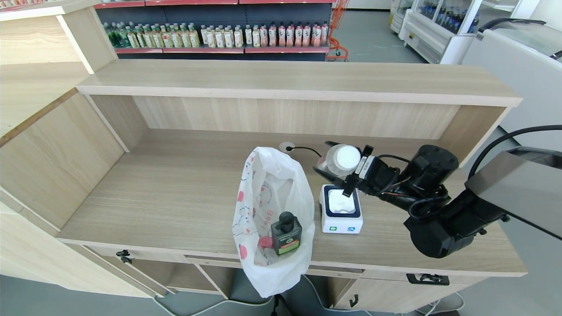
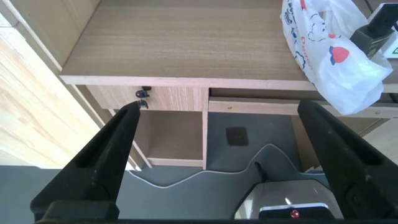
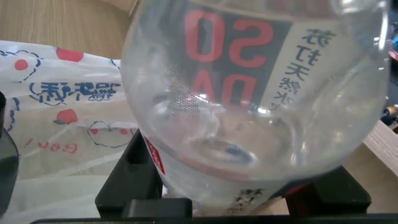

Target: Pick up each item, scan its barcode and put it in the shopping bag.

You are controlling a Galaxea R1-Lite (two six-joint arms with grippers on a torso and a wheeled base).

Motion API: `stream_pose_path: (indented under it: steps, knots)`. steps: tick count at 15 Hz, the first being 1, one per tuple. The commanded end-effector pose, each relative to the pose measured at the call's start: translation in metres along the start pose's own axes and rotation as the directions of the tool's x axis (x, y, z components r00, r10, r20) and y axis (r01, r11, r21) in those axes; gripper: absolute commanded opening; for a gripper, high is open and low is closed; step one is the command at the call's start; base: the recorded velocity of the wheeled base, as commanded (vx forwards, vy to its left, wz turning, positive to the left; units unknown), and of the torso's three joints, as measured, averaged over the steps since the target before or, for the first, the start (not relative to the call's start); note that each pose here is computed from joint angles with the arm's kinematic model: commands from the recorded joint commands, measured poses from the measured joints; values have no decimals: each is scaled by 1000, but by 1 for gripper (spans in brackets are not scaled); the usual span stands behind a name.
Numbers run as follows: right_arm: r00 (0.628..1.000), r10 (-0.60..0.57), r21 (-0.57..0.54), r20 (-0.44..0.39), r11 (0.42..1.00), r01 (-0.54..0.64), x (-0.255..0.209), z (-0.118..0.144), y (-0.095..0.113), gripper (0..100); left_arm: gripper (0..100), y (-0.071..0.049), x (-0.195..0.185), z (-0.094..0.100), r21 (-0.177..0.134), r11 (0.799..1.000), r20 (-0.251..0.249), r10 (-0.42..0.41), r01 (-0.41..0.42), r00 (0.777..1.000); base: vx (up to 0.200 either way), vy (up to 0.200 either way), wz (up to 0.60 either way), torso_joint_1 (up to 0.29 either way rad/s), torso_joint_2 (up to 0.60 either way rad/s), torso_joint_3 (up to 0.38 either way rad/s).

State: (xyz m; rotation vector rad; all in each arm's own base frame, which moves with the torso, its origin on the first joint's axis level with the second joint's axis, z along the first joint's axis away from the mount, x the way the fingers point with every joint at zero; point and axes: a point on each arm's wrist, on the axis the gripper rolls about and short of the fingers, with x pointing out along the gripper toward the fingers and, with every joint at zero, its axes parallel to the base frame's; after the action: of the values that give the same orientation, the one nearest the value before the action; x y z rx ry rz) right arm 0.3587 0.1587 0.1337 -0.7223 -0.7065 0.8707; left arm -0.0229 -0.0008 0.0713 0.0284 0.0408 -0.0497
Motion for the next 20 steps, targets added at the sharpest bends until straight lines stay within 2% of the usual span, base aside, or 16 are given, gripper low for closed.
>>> stream_pose_path:
  steps: [1,8,14,20]
  knots:
    - [1000,-5,-16,6,1000,6,3,-5,-1,0,100,0,0,0,0,1000,0,0,0,1000,0,0,0,0,0,0]
    - [1000,23,-23,-2,999,-23,-2,-16,3,0,100,0,0,0,0,1000,0,-1,1,1000,0,0,0,0,0,0]
    - [998,19,-8,-66,1000,-20,-21,-41,-1,0,100,0,0,0,-1,1000,0,-1,1,1000,0,0,0,0,0,0]
    - [998,29,-6,-57,1000,-30,-19,-40,2,0,100,0,0,0,-1,1000,0,-1,1,1000,0,0,0,0,0,0]
